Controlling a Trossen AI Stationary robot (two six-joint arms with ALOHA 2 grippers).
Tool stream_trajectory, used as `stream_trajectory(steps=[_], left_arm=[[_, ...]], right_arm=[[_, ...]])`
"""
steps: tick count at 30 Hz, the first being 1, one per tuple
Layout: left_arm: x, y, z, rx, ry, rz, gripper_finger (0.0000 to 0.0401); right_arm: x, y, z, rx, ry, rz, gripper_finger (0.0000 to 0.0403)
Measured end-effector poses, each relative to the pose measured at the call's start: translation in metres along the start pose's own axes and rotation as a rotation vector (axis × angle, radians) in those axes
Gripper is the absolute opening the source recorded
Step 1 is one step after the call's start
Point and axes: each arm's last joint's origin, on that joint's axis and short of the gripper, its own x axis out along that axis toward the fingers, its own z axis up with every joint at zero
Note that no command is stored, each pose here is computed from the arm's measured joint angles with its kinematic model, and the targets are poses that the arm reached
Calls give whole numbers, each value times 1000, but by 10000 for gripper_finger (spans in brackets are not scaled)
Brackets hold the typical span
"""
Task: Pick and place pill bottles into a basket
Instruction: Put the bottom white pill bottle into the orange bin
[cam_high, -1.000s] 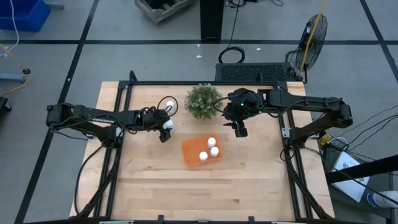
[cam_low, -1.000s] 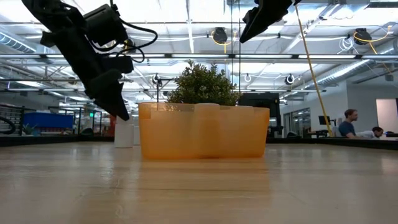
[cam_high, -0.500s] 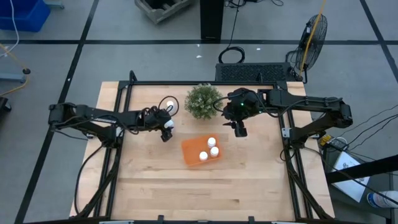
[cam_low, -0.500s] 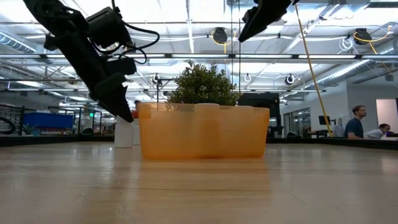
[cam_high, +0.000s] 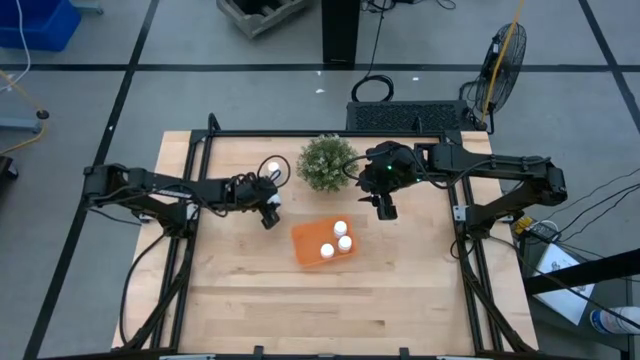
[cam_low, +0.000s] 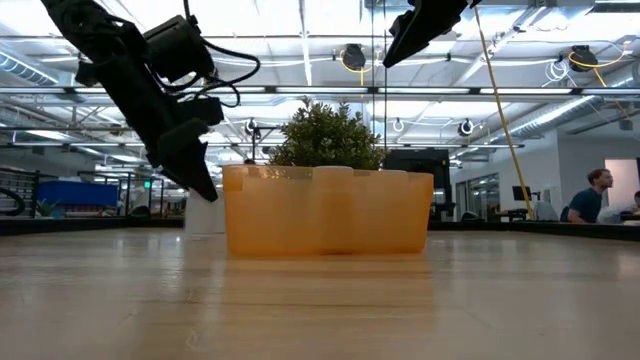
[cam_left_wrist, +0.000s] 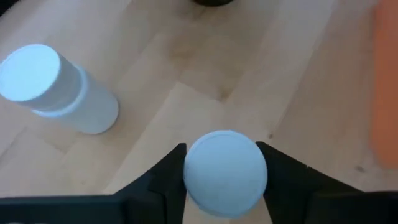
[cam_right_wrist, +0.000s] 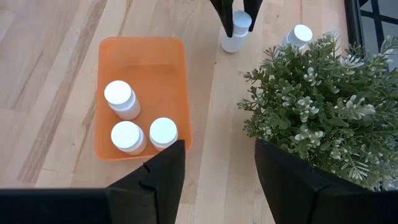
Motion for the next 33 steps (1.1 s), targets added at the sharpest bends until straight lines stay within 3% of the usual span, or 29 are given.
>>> stream_trajectory(steps=[5,10,17,22,33], left_arm=[[-19,-4,19,-25,-23,-24,165],[-50,-12,55,-15,-45,-24,165],[-86,-42,88,-43,-190,-150,165],[-87,-65,82,-40,-212,-174,165],[-46,-122,67,6,-217,-210,165]], right_arm=[[0,0,0,1,4,0,167],[0,0,0,1,4,0,158],[0,0,-1,1,8,1,159],[0,0,-1,1,8,1,155],[0,0,-2,2,19,4,157]])
